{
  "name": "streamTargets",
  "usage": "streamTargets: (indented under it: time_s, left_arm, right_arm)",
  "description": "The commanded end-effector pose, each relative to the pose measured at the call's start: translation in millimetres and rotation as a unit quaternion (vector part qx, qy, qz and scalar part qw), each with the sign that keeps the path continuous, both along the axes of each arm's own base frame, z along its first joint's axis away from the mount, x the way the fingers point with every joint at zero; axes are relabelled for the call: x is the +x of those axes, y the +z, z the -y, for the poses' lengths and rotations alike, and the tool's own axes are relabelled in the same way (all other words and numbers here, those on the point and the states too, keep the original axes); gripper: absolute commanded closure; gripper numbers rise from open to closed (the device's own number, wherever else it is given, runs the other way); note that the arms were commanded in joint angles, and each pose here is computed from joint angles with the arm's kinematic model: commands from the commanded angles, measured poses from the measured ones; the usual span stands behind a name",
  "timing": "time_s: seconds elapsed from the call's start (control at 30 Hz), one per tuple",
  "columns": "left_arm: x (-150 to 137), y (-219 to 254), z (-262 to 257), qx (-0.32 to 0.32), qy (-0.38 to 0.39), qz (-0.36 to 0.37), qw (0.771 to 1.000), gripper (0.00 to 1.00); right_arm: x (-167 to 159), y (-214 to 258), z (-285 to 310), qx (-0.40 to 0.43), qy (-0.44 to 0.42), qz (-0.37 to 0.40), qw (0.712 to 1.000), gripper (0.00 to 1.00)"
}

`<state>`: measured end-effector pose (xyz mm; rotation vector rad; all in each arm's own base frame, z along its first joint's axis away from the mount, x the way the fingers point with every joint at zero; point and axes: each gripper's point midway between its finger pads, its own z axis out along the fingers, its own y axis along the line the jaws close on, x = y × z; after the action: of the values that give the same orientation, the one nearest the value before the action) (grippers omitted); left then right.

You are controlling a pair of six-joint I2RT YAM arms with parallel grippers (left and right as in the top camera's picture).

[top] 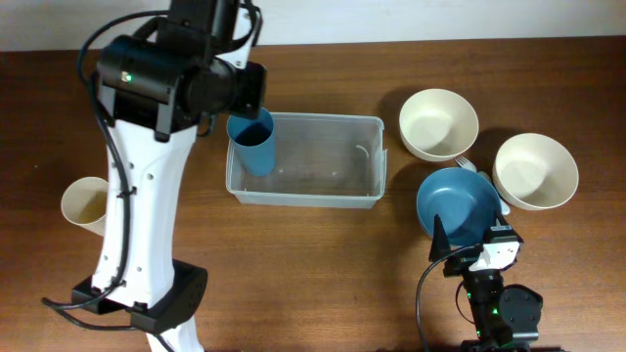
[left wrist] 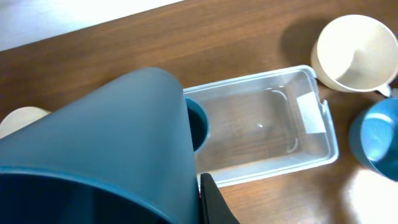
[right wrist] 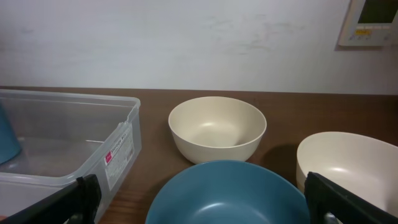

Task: Pack container
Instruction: 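Carry the back blue cup into the container and stack it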

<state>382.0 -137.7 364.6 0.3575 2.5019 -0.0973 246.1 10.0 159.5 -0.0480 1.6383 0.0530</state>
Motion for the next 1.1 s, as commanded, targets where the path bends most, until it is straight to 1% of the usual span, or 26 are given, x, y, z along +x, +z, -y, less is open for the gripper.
streamTargets:
  time_s: [0.0, 0.57, 0.83, 1.07]
  left_arm:
    - [-5, -2, 7, 0.004, -0.007, -0.004, 1.000, 0.98]
    - [-8, -51, 7, 0.032, 0.001, -0.085, 0.996, 0.98]
    - [-5, -63, 8, 0.038, 0.001, -0.098, 0.994, 0.99]
    - [6, -75, 13, 0.037, 0.001, -0.095, 0.995, 0.98]
  right_arm:
    - [0, -2, 0, 0.002, 0.000, -0.001, 1.000, 0.01]
    - [0, -2, 0, 0.002, 0.000, -0.001, 1.000, 0.01]
    - [0, -2, 0, 0.002, 0.000, -0.001, 1.000, 0.01]
    - [0, -2, 0, 0.002, 0.000, -0.001, 1.000, 0.01]
